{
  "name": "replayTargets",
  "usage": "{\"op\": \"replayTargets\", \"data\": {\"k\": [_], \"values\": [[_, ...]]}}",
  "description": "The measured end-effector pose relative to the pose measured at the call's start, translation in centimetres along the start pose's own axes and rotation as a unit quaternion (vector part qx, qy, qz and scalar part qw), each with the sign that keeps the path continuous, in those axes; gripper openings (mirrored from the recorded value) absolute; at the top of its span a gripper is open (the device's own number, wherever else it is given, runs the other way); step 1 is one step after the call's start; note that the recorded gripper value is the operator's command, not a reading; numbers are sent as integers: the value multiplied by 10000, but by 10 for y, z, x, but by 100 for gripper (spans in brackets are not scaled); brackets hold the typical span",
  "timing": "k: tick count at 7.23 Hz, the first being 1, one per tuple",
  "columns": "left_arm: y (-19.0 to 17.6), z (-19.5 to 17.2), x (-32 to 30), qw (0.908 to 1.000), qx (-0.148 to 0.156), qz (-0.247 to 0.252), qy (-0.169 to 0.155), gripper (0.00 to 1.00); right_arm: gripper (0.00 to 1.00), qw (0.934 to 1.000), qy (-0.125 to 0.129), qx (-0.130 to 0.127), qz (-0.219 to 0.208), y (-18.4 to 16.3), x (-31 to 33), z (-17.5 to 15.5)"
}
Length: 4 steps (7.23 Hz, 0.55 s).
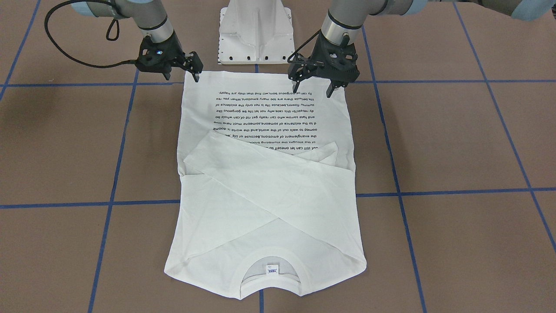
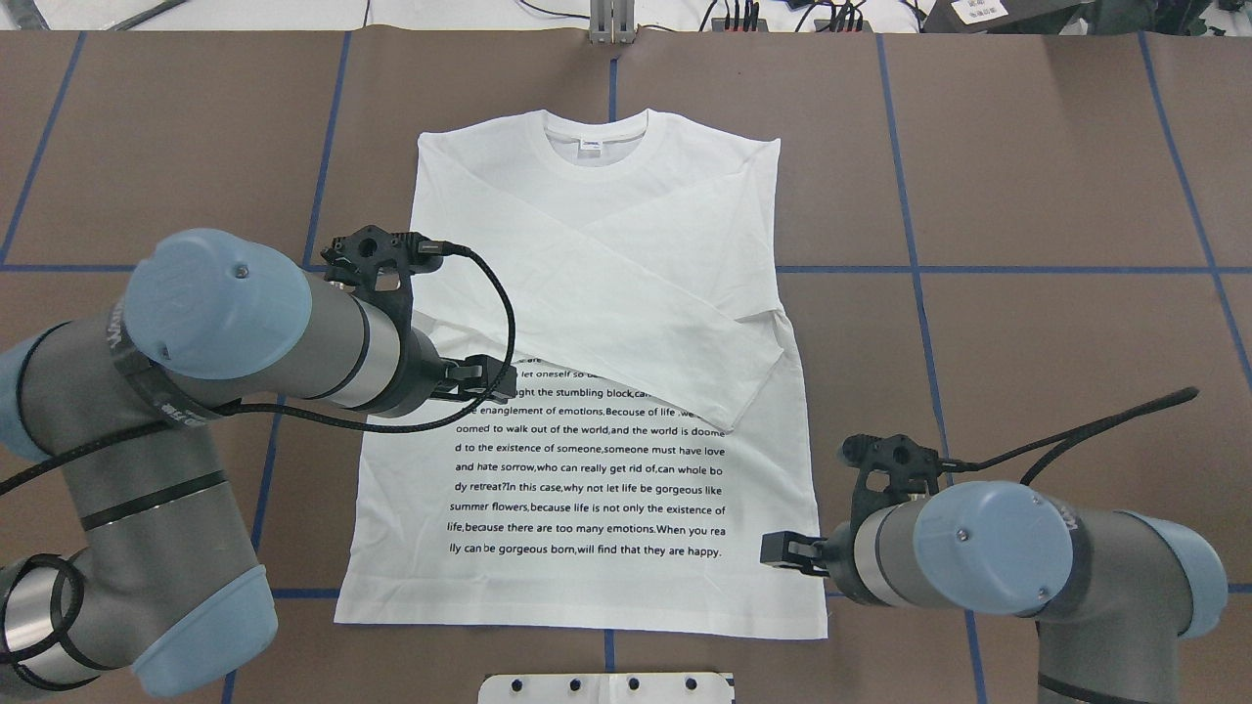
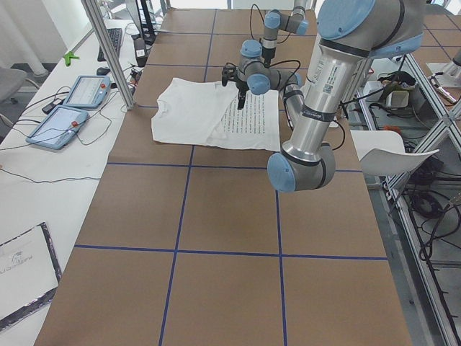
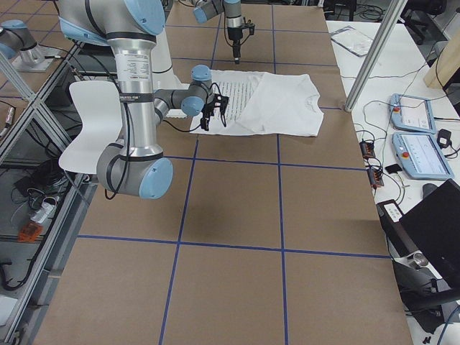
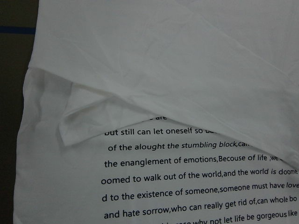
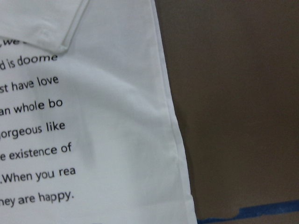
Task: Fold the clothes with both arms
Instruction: 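Move both grippers to the shirt's side edges near the robot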
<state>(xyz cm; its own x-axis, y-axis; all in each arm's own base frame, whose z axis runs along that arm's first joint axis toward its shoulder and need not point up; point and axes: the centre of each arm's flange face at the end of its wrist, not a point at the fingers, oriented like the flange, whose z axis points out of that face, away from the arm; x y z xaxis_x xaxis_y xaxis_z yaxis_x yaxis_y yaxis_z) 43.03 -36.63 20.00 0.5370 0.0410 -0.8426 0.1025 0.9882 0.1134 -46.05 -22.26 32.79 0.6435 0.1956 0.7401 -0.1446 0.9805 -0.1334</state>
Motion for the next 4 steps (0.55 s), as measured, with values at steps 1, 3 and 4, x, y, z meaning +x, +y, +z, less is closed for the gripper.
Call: {"op": "replayTargets", "data": {"k": [1, 3, 4], "values": [[1, 1, 0, 10000, -5, 1, -5, 99, 100, 9999, 117, -38, -20, 15, -8, 5], [2, 2, 1, 10000, -21, 8, -9, 99, 98, 9995, 274, -114, -80, 30, -11, 17], [3, 2, 3, 10000, -25, 16, 0, 99, 95, 9993, 332, -150, -97, 33, -11, 25]]}}
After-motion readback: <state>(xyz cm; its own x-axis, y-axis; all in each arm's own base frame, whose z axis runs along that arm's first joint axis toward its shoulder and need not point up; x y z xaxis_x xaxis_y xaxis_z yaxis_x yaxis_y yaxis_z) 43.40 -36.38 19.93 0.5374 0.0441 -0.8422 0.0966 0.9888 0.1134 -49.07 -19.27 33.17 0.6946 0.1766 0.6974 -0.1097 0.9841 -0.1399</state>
